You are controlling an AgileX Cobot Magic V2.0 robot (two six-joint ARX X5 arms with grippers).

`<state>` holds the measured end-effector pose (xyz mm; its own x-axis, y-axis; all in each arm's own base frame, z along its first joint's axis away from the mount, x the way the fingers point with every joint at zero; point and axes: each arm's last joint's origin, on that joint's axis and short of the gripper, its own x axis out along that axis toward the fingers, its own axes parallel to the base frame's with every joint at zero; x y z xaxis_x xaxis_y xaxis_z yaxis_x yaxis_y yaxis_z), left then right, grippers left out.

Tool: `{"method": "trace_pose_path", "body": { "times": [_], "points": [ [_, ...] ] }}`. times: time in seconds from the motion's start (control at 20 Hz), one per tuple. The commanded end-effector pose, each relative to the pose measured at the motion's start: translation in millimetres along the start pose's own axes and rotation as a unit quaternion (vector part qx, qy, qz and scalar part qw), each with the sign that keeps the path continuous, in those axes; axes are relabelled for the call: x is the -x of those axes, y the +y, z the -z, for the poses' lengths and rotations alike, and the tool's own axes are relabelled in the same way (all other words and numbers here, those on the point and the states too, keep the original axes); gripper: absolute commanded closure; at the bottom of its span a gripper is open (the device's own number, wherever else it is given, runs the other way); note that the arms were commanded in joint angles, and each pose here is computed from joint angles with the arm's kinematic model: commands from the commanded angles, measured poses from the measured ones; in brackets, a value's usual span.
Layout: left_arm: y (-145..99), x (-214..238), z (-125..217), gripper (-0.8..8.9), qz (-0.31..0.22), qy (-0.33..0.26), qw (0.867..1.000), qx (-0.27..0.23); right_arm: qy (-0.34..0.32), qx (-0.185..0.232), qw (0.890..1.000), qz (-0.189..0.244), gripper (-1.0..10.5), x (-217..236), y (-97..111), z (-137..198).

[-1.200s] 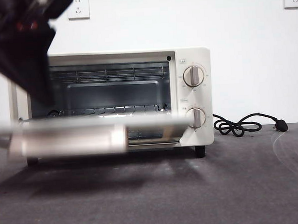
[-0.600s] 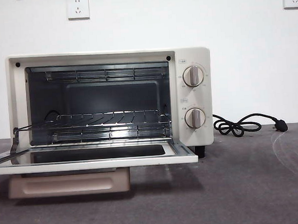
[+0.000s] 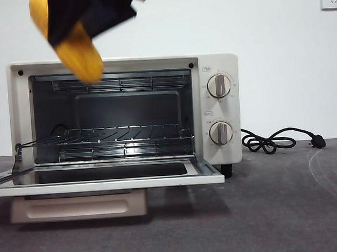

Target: Take the corn from the table,put the corn in the oven

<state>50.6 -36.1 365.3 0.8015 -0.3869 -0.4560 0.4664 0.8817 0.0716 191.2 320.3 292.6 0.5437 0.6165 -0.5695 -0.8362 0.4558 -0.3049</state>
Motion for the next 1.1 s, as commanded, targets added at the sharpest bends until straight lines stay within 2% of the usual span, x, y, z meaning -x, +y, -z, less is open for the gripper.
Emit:
{"method": "trace_pose_path", "body": {
  "times": [0.05, 0.3, 0.5, 0.75, 1.1],
  "points": [
    [2.9, 6.4, 4.6, 8.19, -0.019, -0.001, 1.0, 0.011, 0.028, 0.105, 0.994, 0.021, 9.6, -18.7, 5.0, 7.4],
    [5.2, 11.9, 9.7, 8.19, -0.029, 0.003, 1.0, 0.011, 0.075, 0.182, 0.977, 0.082, 9.6, -48.8, 9.4, 20.1],
    [5.4, 12.4, 11.0, 8.19, -0.029, 0.007, 1.0, 0.009, 0.073, 0.227, 0.965, 0.107, 9.6, -64.8, 10.8, 22.9],
    [5.4, 12.4, 11.3, 8.19, -0.029, 0.009, 0.999, 0.009, 0.068, 0.261, 0.948, 0.17, 9.6, -78.2, 9.1, 21.5],
    [5.5, 12.4, 11.9, 8.19, -0.029, 0.012, 0.999, 0.008, 0.076, 0.299, 0.932, 0.189, 9.4, -95.7, 5.4, 28.4]
  ]
}}
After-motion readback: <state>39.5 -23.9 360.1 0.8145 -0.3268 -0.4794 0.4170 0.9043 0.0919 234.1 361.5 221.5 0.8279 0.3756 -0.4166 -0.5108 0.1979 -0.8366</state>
